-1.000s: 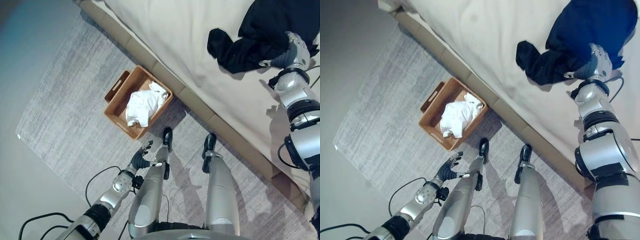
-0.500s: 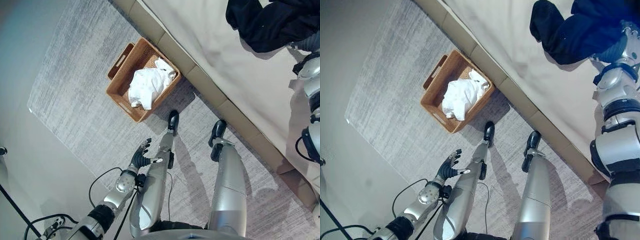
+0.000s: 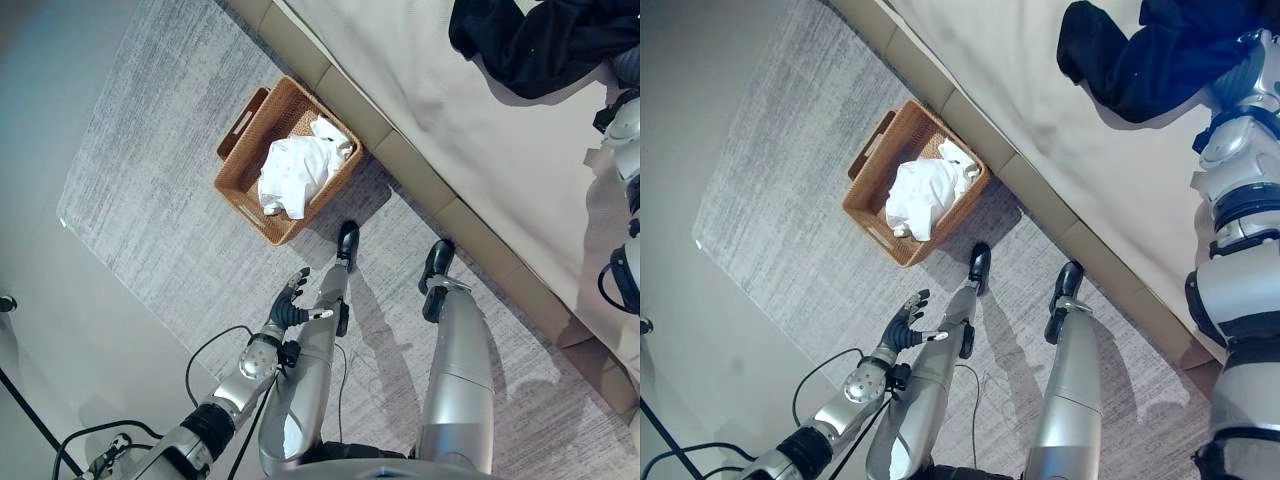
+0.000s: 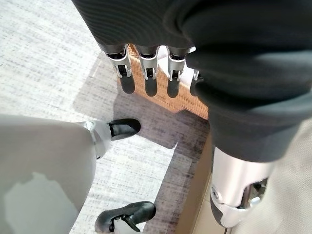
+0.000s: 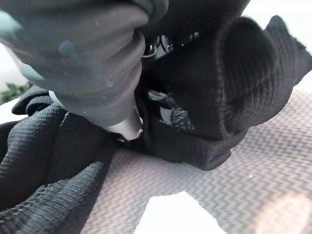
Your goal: Pick up clothes into the bucket
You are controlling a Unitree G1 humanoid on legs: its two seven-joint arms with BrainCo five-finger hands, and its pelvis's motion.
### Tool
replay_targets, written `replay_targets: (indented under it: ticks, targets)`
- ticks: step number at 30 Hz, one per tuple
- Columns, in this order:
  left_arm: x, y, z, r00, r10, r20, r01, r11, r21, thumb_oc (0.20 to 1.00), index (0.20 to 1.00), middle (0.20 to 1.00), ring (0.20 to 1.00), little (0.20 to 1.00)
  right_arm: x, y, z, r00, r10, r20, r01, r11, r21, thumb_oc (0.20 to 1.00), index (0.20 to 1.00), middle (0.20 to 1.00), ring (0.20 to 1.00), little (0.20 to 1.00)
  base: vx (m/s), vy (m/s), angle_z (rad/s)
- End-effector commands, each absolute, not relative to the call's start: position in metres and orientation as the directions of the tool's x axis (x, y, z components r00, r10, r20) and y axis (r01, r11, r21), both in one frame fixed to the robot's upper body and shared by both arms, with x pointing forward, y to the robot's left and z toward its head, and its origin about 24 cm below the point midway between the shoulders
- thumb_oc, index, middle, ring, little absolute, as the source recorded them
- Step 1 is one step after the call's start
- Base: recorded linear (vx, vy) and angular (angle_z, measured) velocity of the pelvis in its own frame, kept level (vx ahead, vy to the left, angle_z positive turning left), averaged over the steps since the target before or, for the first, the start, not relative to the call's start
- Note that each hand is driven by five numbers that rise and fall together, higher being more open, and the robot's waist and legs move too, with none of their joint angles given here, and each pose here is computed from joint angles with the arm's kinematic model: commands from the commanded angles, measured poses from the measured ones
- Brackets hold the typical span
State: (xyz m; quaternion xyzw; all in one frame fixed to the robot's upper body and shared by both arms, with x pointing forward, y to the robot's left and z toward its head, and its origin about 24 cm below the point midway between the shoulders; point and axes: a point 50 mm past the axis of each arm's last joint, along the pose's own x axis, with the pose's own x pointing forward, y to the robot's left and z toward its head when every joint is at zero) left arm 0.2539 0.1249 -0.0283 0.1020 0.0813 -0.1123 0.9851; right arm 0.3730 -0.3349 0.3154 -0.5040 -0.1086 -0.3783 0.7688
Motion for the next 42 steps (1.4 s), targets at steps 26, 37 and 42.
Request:
replay_targets:
  ticks: [26, 37, 42]
  targets:
    - [0.329, 0.193, 0.112, 0.949, -0.183, 0.257, -0.005, 0.806, 0.592, 1.000, 1.000, 1.000, 1.000, 1.000, 0.391, -0.228, 0.312, 0.823, -0.014, 0.568, 0.454, 0.617, -0.643, 0.200, 0.200, 0.200, 0.200, 0.200, 0.09, 0.049, -0.28]
    - [0.343, 0.168, 0.150, 0.903, -0.258, 0.344, 0.006, 0.808, 0.590, 1.000, 1.000, 1.000, 1.000, 1.000, 0.369, -0.223, 0.276, 0.884, 0.194, 0.425, 0.198, 0.668, -0.717, 0.200, 0.200, 0.200, 0.200, 0.200, 0.12, -0.040, 0.01]
    - [0.350, 0.143, 0.160, 0.871, -0.382, 0.310, 0.085, 0.736, 0.671, 1.000, 1.000, 1.000, 1.000, 1.000, 0.356, -0.216, 0.267, 0.879, 0.302, 0.370, 0.095, 0.649, -0.755, 0.200, 0.200, 0.200, 0.200, 0.200, 0.07, -0.017, 0.09]
